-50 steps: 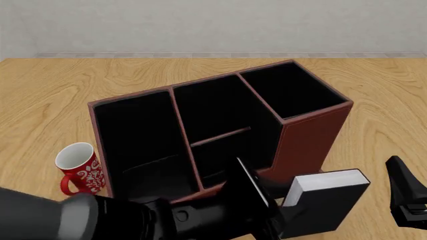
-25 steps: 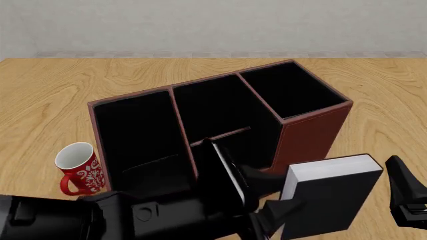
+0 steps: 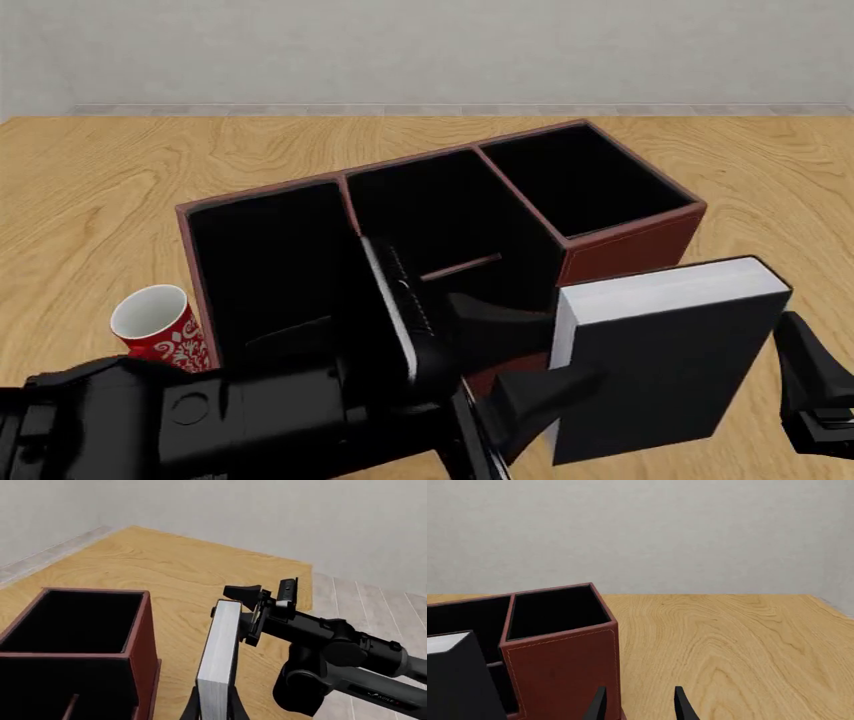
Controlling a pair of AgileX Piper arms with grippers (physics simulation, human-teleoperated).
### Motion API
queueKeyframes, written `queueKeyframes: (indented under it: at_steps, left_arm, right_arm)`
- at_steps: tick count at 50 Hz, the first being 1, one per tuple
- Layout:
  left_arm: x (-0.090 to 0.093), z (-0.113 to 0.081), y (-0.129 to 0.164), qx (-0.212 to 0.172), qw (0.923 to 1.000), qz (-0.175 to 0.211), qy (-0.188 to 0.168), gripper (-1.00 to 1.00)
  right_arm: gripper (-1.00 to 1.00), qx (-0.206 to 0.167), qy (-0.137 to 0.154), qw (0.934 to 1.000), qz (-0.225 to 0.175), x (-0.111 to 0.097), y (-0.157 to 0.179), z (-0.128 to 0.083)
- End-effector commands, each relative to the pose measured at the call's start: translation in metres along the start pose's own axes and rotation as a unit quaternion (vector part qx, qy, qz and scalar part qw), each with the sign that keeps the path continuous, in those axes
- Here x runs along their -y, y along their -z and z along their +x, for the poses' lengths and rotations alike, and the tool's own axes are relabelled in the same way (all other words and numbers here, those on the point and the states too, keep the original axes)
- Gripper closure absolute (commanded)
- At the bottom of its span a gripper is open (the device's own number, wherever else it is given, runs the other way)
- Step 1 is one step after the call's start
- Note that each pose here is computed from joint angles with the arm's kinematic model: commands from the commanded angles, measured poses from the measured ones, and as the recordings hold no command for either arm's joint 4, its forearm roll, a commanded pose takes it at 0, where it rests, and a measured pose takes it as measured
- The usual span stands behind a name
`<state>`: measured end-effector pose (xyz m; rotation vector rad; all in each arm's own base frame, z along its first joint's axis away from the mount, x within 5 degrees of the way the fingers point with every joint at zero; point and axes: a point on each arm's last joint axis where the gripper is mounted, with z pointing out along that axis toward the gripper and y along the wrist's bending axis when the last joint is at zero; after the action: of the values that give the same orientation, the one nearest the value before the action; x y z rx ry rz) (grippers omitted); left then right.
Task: Pick up the book and place it in the right compartment of the caddy.
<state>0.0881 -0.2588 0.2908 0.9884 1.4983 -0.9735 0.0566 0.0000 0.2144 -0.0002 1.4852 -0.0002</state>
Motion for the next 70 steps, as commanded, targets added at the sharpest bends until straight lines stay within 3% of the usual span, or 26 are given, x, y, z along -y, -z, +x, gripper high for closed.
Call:
queueKeyframes:
  at_steps: [1,42,64,70]
  left_arm:
    - [0.002,-0.028,0.015,0.025,0.9996,0.0,-0.012,1.0]
    - [0.0,-0.126,0.048,0.075,0.9962,-0.019,-0.041,1.0]
    - [-0.016,-0.15,0.04,0.089,0.9936,-0.053,-0.046,1.0]
    - [-0.025,-0.151,0.041,0.102,0.9898,-0.072,-0.068,1.0]
  right_arm:
    - [-1.0,0.0,0.0,1.0,0.0,0.0,0.0,0.0]
    - [-1.0,0.0,0.0,1.0,0.0,0.0,0.0,0.0]
    - [-1.0,0.0,0.0,1.0,0.0,0.0,0.0,0.0]
    - [-1.0,0.0,0.0,1.0,0.0,0.0,0.0,0.0]
